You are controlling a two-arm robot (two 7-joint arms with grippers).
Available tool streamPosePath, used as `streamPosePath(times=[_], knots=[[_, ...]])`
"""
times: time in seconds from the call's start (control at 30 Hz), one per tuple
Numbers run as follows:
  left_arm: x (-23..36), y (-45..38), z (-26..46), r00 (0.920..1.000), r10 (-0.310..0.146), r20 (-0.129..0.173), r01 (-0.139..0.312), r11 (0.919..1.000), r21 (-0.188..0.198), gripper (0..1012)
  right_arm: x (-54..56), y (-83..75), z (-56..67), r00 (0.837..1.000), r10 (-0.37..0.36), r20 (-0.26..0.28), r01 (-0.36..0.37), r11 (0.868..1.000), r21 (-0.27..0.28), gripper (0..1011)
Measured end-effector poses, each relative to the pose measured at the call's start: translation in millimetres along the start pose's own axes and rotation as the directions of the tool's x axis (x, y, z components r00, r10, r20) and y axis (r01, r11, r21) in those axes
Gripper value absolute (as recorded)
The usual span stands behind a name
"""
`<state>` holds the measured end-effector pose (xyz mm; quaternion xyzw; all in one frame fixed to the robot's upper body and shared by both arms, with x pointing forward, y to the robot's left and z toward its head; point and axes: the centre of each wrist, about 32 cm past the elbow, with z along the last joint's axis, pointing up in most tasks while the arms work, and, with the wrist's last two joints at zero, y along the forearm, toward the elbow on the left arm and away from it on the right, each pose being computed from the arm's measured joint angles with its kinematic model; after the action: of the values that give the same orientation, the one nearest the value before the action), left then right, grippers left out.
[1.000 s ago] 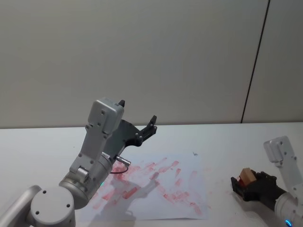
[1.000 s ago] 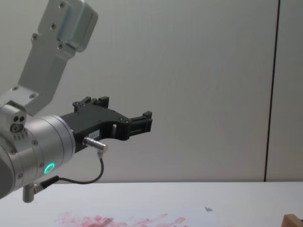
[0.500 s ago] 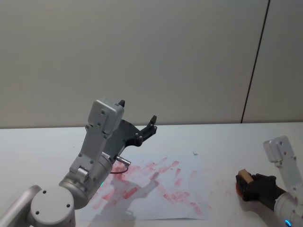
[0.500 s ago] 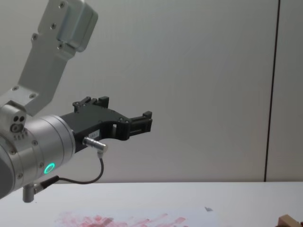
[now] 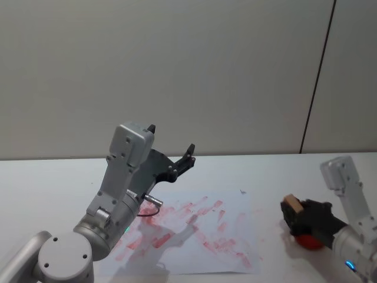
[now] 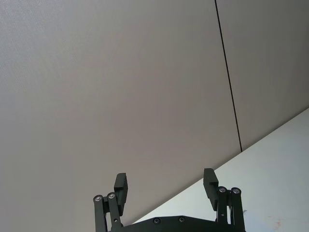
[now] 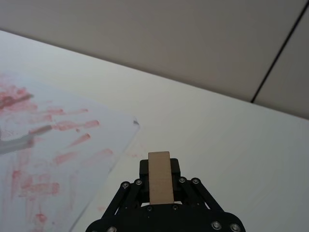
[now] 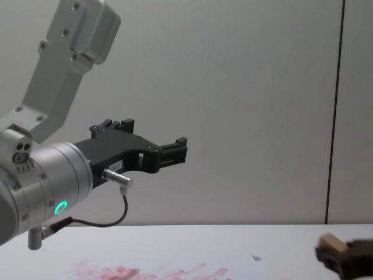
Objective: Use the one hand to pick up the stamp and affix it onto the A4 paper.
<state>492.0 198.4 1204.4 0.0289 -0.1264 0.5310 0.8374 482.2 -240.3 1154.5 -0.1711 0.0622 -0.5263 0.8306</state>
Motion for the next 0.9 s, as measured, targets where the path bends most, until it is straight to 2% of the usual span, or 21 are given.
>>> streamPosePath(times=[0.27, 0.47, 0.67, 0.9], knots=[[0.0, 0.0, 0.0, 1.0, 0.0, 0.0, 0.0, 1.0, 0.0, 1002, -9.0, 9.6, 19.4, 0.997, 0.081, 0.018, -0.082, 0.994, 0.076, 220], [0.0, 0.0, 0.0, 1.0, 0.0, 0.0, 0.0, 1.0, 0.0, 1001, -21.6, 25.1, 34.8, 0.985, 0.171, 0.021, -0.172, 0.979, 0.111, 220], [0.0, 0.0, 0.0, 1.0, 0.0, 0.0, 0.0, 1.0, 0.0, 1001, -34.0, 41.8, 42.6, 0.969, 0.247, 0.009, -0.246, 0.964, 0.104, 220], [0.0, 0.0, 0.0, 1.0, 0.0, 0.0, 0.0, 1.0, 0.0, 1001, -50.4, 65.7, 46.4, 0.944, 0.33, -0.015, -0.329, 0.943, 0.056, 220]])
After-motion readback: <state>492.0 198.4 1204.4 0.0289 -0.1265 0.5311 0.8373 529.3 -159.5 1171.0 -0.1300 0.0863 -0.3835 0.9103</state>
